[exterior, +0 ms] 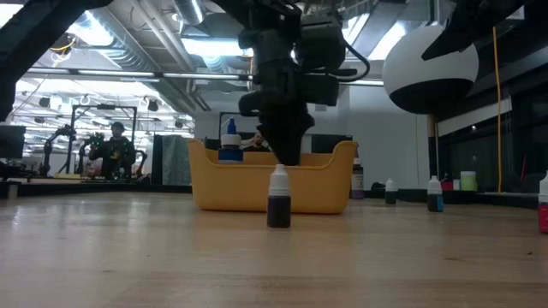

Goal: Pick & Place food coloring
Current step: Put the black food coloring bottle into the yellow bin

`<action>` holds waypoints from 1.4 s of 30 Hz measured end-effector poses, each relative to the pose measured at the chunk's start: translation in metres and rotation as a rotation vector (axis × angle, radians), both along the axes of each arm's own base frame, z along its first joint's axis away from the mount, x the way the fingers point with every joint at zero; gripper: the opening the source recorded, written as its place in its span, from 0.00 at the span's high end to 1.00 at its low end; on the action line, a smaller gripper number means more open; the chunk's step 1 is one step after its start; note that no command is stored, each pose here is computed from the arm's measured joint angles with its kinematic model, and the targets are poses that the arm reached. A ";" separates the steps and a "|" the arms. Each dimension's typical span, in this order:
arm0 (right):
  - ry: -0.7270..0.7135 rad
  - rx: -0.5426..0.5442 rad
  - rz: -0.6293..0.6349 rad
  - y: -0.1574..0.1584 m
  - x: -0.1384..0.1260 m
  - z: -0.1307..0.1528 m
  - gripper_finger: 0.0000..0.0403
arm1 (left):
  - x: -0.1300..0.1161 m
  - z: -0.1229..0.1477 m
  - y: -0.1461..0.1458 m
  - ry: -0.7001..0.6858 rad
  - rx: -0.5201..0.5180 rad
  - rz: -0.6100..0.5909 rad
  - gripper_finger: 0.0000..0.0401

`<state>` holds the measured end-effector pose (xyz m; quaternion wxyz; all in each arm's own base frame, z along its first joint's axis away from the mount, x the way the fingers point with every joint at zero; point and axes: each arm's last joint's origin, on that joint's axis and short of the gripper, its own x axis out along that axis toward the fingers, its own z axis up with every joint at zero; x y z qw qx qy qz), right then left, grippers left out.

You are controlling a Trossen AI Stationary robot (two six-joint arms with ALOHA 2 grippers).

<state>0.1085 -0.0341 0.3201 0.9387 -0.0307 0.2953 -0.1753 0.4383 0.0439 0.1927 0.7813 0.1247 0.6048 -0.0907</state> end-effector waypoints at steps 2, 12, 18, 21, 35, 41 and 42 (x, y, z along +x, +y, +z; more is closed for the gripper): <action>0.000 0.000 0.000 0.000 0.000 0.000 0.92 | 0.001 0.000 0.001 -0.010 0.008 0.005 0.85; 0.000 -0.001 0.000 0.000 0.000 0.000 0.92 | 0.001 0.000 0.004 -0.014 0.008 0.010 0.85; 0.001 0.000 0.000 0.000 0.000 0.000 0.92 | 0.002 -0.006 0.004 0.002 0.010 -0.005 0.85; 0.001 -0.001 0.001 0.000 0.000 0.000 0.92 | 0.003 -0.011 0.005 0.015 0.009 -0.006 0.85; 0.001 -0.001 0.000 0.000 0.000 0.000 0.92 | 0.004 -0.014 0.005 0.016 0.026 0.006 0.79; 0.001 -0.001 0.000 0.000 0.000 0.000 0.92 | 0.004 -0.015 0.006 0.027 0.053 0.013 0.71; 0.001 -0.001 0.000 0.000 0.000 0.000 0.92 | 0.003 -0.014 0.006 0.033 0.060 0.015 0.70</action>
